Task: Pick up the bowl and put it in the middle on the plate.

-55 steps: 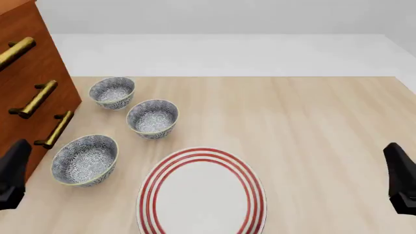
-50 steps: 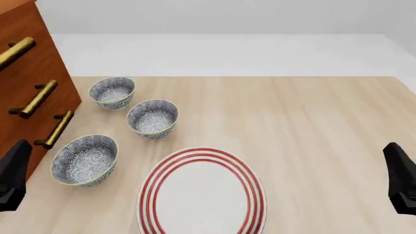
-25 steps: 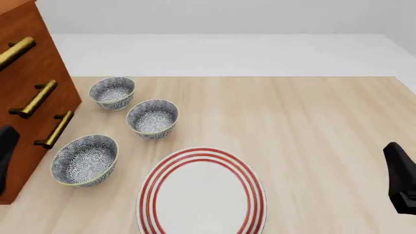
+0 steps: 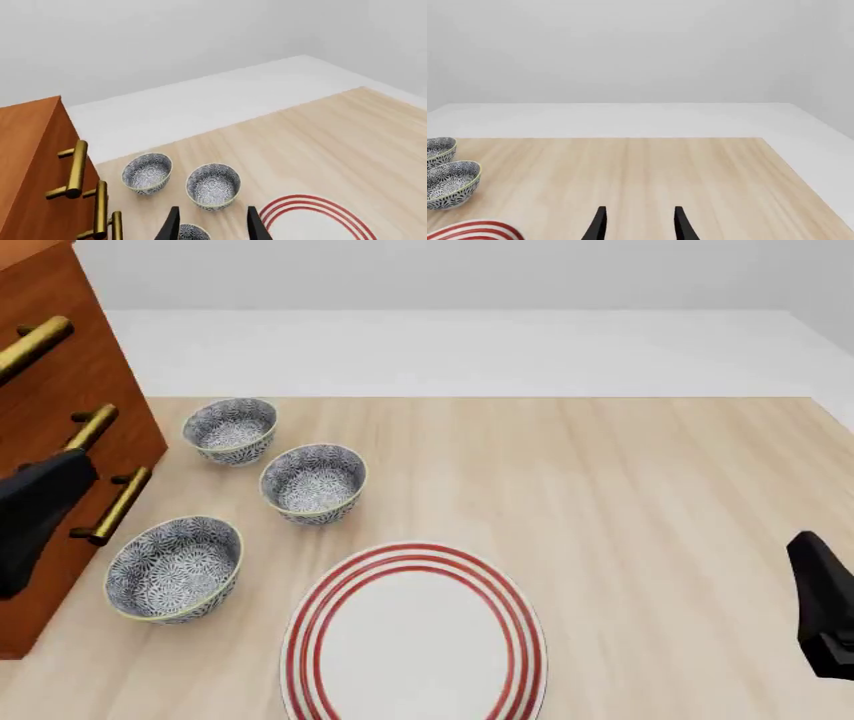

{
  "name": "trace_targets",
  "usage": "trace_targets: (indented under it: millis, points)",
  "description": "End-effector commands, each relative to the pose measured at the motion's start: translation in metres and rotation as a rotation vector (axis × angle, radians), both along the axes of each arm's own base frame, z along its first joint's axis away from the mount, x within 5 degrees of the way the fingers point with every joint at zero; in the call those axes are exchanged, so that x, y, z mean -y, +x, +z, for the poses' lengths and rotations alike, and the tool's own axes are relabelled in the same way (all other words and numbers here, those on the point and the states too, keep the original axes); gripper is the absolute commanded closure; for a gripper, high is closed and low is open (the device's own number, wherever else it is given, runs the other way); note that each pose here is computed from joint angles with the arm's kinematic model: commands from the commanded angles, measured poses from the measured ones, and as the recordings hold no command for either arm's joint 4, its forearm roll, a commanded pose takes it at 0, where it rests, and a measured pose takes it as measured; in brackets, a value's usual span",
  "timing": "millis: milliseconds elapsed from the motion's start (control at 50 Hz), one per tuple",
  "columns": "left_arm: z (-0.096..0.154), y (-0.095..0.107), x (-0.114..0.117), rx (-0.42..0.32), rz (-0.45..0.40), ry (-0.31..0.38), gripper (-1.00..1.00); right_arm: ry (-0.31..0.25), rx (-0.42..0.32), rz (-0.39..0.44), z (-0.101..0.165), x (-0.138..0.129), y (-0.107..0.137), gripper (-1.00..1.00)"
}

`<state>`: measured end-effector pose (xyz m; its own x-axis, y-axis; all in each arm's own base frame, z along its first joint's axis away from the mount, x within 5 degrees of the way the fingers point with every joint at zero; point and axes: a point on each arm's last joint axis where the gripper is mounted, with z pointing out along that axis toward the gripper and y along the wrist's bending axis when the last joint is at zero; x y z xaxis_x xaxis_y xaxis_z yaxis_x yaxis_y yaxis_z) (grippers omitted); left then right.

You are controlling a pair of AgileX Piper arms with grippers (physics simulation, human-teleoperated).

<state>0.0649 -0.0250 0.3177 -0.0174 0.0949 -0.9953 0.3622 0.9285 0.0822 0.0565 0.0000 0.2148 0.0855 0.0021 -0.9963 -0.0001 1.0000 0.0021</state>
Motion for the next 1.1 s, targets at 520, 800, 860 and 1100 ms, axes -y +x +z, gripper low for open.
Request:
trace_targets:
  millis: [520,800,860,1100]
  points:
    - [-0.006,0.076,0.062,-0.207,-0.184,0.094,-1.00,0.000,0.000,0.000,0.000,0.000,0.000,-1.00]
    - [-0.030,0.105,0.081,-0.278,-0.204,0.222,-1.00,-0.001,0.001,0.001,0.000,0.000,0.000,-1.00]
    - [-0.034,0.113,0.087,-0.309,-0.212,0.239,-1.00,0.001,-0.001,0.001,0.000,0.000,0.000,-1.00]
    - [-0.033,0.134,0.106,-0.326,-0.246,0.318,-1.00,-0.001,0.000,0.001,0.000,0.000,0.000,-1.00]
